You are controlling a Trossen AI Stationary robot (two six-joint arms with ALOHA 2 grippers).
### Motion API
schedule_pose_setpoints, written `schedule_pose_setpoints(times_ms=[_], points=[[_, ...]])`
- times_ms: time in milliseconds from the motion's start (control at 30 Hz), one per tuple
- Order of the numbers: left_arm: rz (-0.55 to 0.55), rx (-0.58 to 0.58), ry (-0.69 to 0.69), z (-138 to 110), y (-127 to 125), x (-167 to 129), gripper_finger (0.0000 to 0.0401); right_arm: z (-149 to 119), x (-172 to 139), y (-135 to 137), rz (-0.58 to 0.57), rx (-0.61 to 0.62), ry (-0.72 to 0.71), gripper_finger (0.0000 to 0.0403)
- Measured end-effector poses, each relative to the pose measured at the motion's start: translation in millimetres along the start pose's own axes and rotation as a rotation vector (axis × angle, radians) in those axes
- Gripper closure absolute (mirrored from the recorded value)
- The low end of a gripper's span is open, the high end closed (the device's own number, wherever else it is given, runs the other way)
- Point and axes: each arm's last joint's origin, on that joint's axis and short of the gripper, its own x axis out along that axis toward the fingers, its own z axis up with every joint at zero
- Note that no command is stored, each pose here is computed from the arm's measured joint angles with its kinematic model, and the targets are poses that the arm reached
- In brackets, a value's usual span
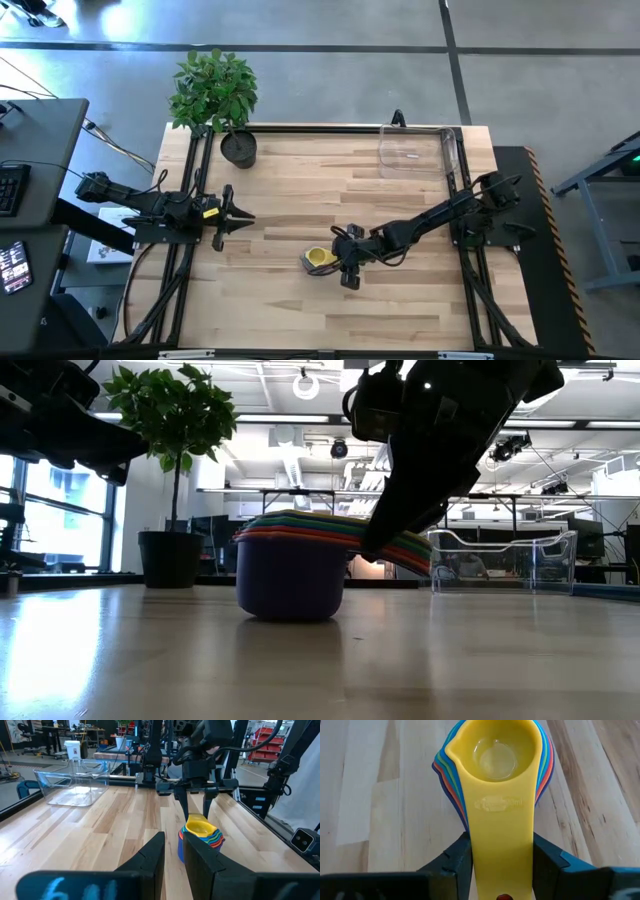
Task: Nest measuring cups in basket
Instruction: Put the nested measuring cups into the transparent bin
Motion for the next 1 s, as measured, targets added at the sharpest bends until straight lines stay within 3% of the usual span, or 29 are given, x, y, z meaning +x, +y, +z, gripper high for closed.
schedule_pose_setpoints(times_ms=[1000], points=[[0.0,0.0,0.0,0.0,0.0,0.0,0.0341,4.6,-4.1,2.9,-0.033,-0.023,0.033,0.0274]])
